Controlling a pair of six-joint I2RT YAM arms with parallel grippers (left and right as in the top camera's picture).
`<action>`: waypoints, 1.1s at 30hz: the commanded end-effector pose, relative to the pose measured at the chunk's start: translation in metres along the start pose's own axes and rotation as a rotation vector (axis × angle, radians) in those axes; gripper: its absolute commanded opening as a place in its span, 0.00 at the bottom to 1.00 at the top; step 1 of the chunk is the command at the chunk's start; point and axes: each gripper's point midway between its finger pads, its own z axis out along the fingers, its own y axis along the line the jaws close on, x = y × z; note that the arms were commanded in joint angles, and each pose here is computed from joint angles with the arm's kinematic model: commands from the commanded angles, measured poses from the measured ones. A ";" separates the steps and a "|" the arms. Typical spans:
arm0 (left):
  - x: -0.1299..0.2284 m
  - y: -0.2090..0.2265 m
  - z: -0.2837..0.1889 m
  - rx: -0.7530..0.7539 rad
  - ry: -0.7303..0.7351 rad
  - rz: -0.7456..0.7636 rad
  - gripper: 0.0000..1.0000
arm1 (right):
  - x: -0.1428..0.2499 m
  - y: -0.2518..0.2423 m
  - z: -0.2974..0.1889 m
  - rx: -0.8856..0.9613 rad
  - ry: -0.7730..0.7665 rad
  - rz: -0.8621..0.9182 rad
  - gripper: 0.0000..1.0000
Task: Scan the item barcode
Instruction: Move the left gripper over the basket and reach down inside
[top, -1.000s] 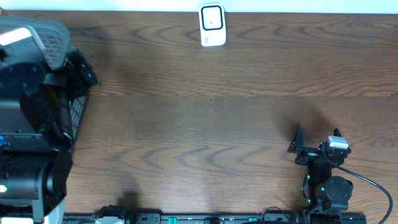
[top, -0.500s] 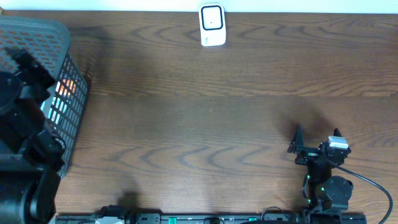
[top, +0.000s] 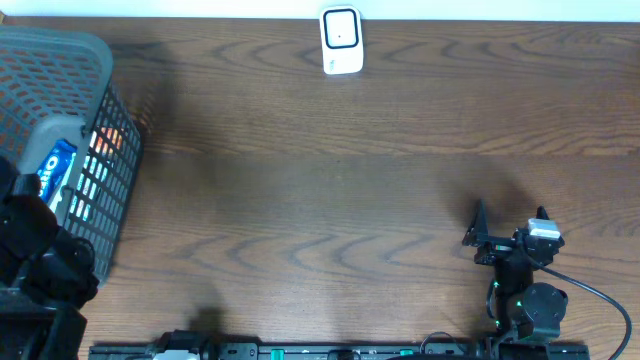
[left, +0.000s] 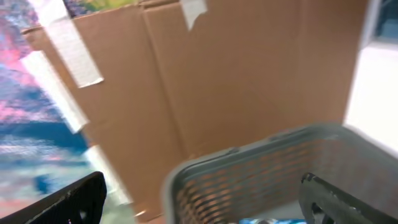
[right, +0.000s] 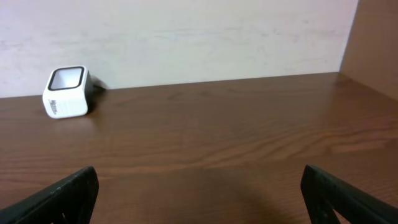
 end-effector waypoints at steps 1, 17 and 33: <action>0.008 0.014 0.005 -0.061 0.037 0.052 0.98 | 0.000 -0.003 0.000 0.016 -0.002 -0.012 0.99; 0.149 -0.035 0.120 0.154 0.729 -0.123 0.98 | 0.000 -0.003 0.000 0.016 -0.002 -0.012 0.99; 0.256 -0.045 0.178 0.132 1.035 0.053 0.98 | 0.000 -0.003 0.000 0.016 -0.002 -0.012 0.99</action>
